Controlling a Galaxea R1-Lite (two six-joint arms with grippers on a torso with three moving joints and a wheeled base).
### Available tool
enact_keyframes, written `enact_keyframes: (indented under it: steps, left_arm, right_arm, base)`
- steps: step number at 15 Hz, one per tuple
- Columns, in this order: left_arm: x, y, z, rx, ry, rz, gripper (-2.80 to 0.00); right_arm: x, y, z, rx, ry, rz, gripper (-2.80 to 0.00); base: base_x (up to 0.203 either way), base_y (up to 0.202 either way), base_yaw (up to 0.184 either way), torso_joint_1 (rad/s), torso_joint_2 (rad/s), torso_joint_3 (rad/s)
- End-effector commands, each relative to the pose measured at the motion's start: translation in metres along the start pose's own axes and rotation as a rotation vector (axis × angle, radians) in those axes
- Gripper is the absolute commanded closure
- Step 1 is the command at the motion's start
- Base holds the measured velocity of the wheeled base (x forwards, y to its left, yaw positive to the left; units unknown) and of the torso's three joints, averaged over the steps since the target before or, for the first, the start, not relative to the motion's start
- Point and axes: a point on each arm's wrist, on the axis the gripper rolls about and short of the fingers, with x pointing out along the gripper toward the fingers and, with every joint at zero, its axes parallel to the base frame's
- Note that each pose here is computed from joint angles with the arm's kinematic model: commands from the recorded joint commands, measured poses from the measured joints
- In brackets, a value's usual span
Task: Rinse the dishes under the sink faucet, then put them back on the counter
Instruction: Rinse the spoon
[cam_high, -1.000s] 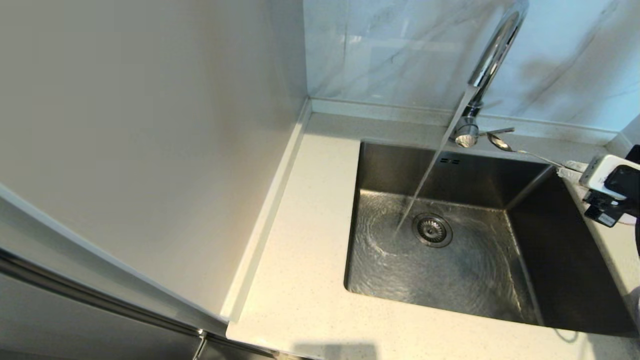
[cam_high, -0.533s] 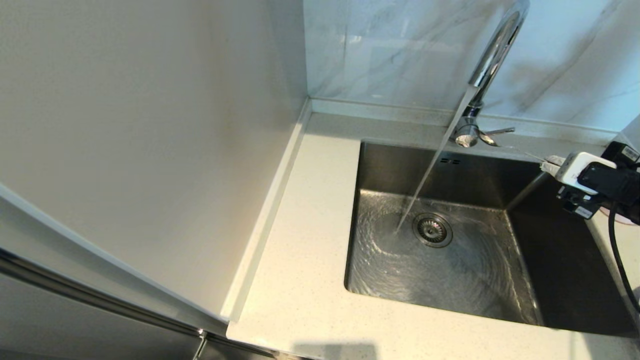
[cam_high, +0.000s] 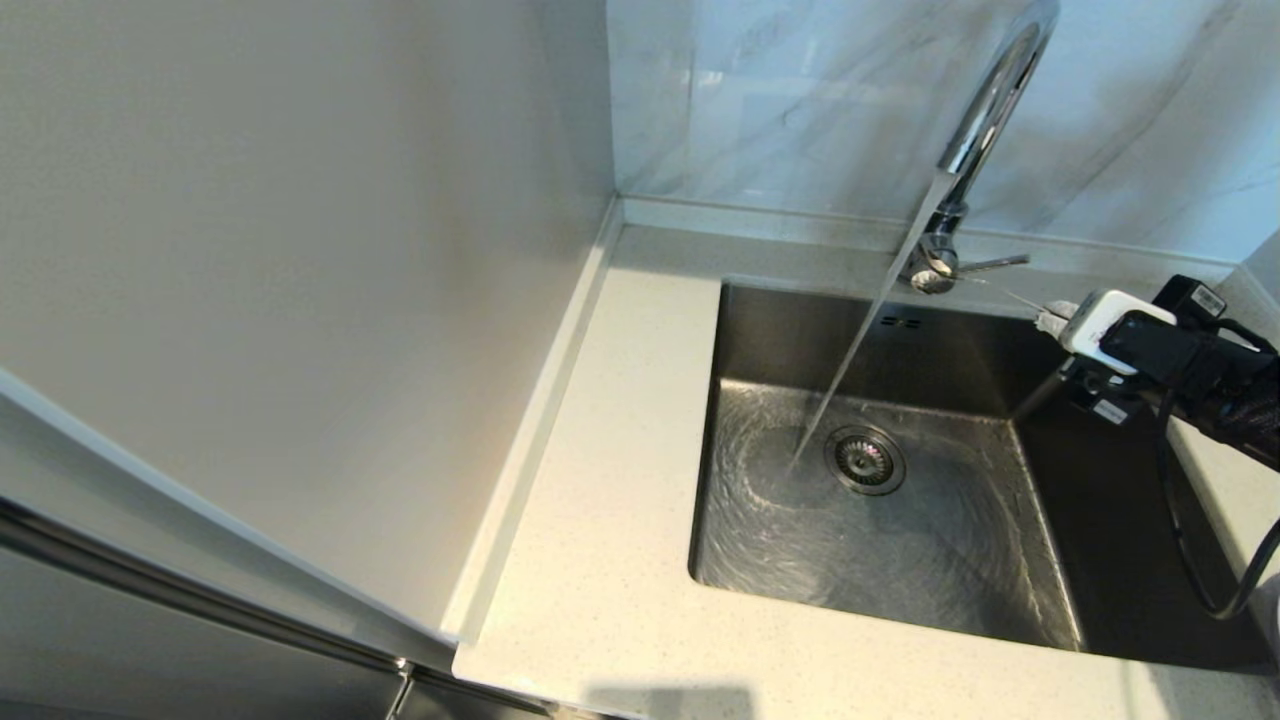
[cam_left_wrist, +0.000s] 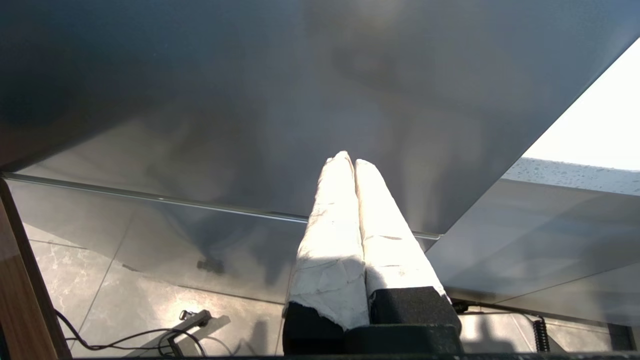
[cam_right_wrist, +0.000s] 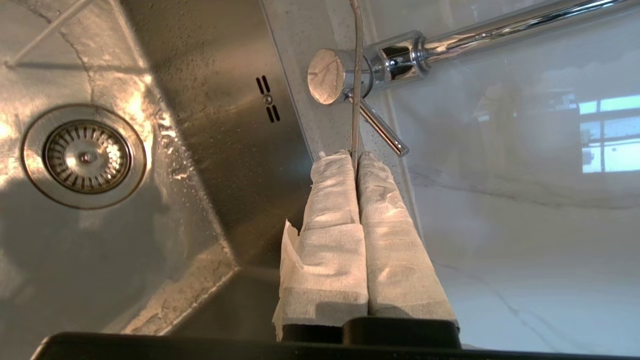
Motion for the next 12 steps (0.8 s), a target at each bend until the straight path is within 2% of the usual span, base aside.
enact_keyframes:
  steps: [1,12]
  left_arm:
    - [0.0,0.0,0.0,0.0,0.0,0.001,0.0]
    - [0.0,0.0,0.0,0.0,0.0,0.001,0.0]
  right_arm:
    - [0.001,0.0,0.0018,0.003,-0.011,-0.008,0.0]
    - [0.0008,0.0012,0.0111,0.005,-0.055,-0.029,0.0]
  base:
    - [0.0,0.0,0.0,0.0,0.0,0.0]
    - [0.0,0.0,0.0,0.0,0.0,0.0]
